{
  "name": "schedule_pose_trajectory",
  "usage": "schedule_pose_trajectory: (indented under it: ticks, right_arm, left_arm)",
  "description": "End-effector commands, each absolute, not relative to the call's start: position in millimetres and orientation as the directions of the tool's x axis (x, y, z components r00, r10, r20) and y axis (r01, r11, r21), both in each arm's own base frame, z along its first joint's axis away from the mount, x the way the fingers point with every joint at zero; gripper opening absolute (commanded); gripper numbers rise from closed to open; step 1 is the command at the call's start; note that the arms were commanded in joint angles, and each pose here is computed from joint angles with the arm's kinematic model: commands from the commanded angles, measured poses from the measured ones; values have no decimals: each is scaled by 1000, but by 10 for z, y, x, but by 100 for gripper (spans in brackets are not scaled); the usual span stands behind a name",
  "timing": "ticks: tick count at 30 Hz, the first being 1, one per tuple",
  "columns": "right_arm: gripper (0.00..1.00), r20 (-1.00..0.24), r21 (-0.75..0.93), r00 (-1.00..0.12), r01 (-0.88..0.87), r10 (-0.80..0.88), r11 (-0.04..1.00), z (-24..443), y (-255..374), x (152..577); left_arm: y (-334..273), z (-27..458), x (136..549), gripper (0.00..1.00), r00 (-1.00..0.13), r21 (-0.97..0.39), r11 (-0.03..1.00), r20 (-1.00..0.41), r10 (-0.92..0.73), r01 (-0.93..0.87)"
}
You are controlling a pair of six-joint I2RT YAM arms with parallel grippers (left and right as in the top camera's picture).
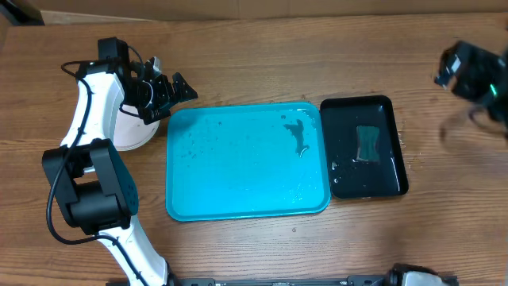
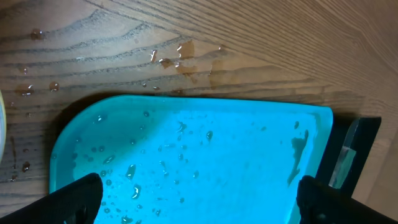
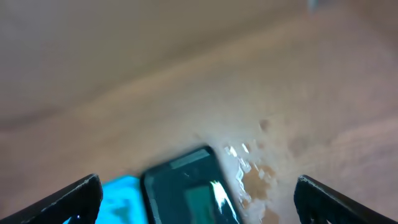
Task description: Clean dirty plates on tray and stack at the side
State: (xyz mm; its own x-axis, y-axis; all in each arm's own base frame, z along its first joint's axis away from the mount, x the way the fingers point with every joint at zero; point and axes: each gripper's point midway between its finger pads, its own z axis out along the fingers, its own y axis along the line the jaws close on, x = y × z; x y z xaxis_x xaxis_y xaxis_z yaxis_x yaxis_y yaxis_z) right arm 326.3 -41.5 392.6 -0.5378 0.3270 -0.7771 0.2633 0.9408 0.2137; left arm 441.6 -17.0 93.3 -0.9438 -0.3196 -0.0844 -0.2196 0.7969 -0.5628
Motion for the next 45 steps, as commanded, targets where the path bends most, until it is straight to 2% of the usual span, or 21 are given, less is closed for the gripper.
schedule_pose_trajectory:
  ticks: [1, 6, 12, 18, 25, 30, 36, 45]
  right_arm:
    - [100, -873, 239, -408, 120, 267, 964, 4480, -51, 2698]
    - [100, -938, 247, -266, -58, 223, 967, 4867, 234, 1927]
    - [100, -982, 139, -134, -59, 130, 989, 4790, 107, 1491]
    - [100, -988, 155, -8, -84, 155, 984, 4298, 128, 1564]
    - [100, -953, 122, 249, -199, 170, 972, 3831, 285, 1792]
    - [100, -929, 69, 337, -258, 157, 964, 3542, 376, 1911]
    - [100, -915, 66, 367, -278, 169, 958, 3189, 392, 2051]
    - [100, -955, 103, 245, -267, 170, 958, 2552, 389, 2290]
  left_arm:
    - [-187, 956, 4420, 100, -950, -570, 799, -99, -298, -191]
    - [-187, 956, 4420, 100, -950, -570, 799, -99, -298, -191]
    - [-189, 956, 4419, 100, -950, -570, 799, -99, -297, -191]
    - [-187, 956, 4420, 100, -950, -570, 799, -99, -298, -191]
    - [-187, 956, 4420, 100, -950, -570, 799, -99, -298, -191]
    - [-187, 956, 4420, 100, -950, -570, 799, -99, -298, -191]
    - [-187, 956, 4420, 100, -950, -570, 799, -99, -298, -191]
    - [-187, 956, 4420, 100, -950, -570, 799, -99, -298, -191]
